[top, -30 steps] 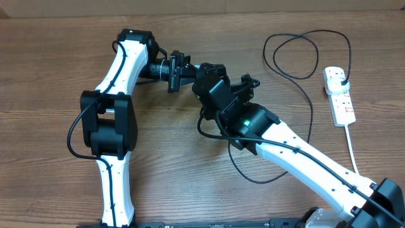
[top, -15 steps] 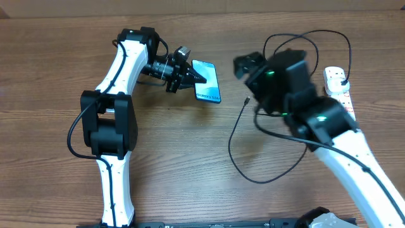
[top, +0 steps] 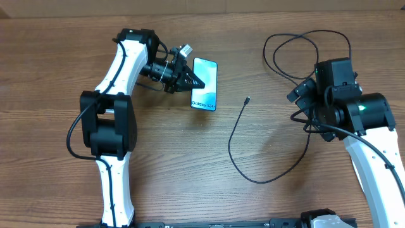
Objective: Plug charger to phone and switch on socket
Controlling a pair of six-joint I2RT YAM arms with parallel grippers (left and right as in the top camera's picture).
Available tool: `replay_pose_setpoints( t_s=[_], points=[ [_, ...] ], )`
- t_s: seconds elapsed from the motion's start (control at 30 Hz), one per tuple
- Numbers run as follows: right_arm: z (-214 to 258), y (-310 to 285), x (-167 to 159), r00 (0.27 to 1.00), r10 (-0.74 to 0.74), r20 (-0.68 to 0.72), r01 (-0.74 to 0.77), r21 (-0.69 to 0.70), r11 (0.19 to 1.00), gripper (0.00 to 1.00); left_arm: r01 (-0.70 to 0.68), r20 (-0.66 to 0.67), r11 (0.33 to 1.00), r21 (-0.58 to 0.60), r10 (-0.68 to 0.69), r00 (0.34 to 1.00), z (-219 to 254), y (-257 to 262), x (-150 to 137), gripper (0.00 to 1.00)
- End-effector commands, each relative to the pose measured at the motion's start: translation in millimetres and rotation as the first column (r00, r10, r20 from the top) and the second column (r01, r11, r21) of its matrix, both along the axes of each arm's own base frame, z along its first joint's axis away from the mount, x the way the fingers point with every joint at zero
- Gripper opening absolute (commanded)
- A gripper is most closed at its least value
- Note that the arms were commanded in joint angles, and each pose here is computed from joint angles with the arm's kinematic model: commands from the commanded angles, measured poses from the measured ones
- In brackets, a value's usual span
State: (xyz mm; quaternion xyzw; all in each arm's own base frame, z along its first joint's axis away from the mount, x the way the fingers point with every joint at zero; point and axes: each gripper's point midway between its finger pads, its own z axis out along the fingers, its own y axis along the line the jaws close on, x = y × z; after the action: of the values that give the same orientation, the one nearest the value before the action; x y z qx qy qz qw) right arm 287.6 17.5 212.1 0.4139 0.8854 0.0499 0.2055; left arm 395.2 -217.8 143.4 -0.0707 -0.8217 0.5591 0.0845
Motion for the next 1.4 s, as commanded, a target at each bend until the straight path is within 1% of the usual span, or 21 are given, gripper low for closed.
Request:
replay_pose_setpoints(
  t_s=[0.0,0.1,0.17,0.2,0.23,0.3,0.37,0.5,0.63,0.77,0.97,1.1,1.2,1.37],
  points=[
    [-5.8,-6.8,3.4,0.996,0.081,-0.041,-0.084,-0.078,0.993,1.0,0.052,0.323,0.998,-0.023,-0.042,0.946,72.8,1.3,-6.1,0.04],
    [-15.1,-5.1,3.6,0.993,0.085,-0.082,-0.091,-0.07,0.993,1.0,-0.007,0.376,0.997,0.081,-0.024,0.926,90.4,9.8,-4.3,0.04],
    [-21.1,-3.0,4.6,0.99,0.089,-0.105,-0.096,-0.061,0.994,1.0,-0.089,0.411,0.977,0.193,0.002,0.912,97.6,21.7,0.5,0.04],
    [-26.0,0.2,5.0,0.988,0.096,-0.123,-0.102,-0.044,0.994,1.0,-0.18,0.446,0.937,0.3,0.029,0.895,101.3,36.4,6.1,0.04],
    [-27.9,2.0,5.3,0.986,0.1,-0.13,-0.105,-0.034,0.994,1.0,-0.234,0.459,0.907,0.35,0.052,0.887,103.6,45.1,9.0,0.04],
    [-31.6,4.2,5.9,0.984,0.105,-0.143,-0.109,-0.023,0.994,1.0,-0.315,0.487,0.854,0.413,0.085,0.869,107.4,59.1,14.0,0.04],
    [-34.5,5.2,4.7,0.981,0.107,-0.159,-0.112,-0.017,0.994,1.0,-0.352,0.514,0.82,0.452,0.083,0.854,108.2,68.5,17.1,0.04],
    [-37.5,9.6,-1.7,0.974,0.123,-0.189,-0.124,0.011,0.992,1.0,-0.355,0.507,0.805,0.475,0.079,0.858,101.8,72.1,18.5,0.04],
    [-38.1,21.7,-3.4,0.96,0.206,-0.191,-0.198,0.059,0.978,1.0,-0.355,0.507,0.805,0.475,0.079,0.858,100.8,71.8,19.4,0.04],
    [-38.4,29.5,-4.6,0.952,0.239,-0.192,-0.232,0.058,0.971,1.0,-0.355,0.506,0.805,0.476,0.079,0.859,100.7,72.0,19.3,0.04],
    [-40.2,52.3,7.2,0.942,0.304,-0.141,-0.3,0.054,0.953,1.0,-0.354,0.505,0.805,0.476,0.079,0.86,100.5,72.0,18.9,0.04],
    [-55.6,67.8,13.8,0.926,0.344,-0.155,-0.339,0.056,0.939,1.0,-0.351,0.5,0.805,0.479,0.079,0.862,100.1,72.1,17.8,0.04],
    [-72.8,76.9,14.4,0.907,0.367,-0.207,-0.361,0.068,0.93,1.0,-0.351,0.5,0.805,0.479,0.079,0.862,100.1,72.1,17.8,0.04],
    [-98.5,94.8,13.3,0.851,0.45,-0.27,-0.425,0.147,0.893,1.0,-0.351,0.501,0.805,0.479,0.078,0.862,100.1,71.9,17.8,0.04]
  ],
)
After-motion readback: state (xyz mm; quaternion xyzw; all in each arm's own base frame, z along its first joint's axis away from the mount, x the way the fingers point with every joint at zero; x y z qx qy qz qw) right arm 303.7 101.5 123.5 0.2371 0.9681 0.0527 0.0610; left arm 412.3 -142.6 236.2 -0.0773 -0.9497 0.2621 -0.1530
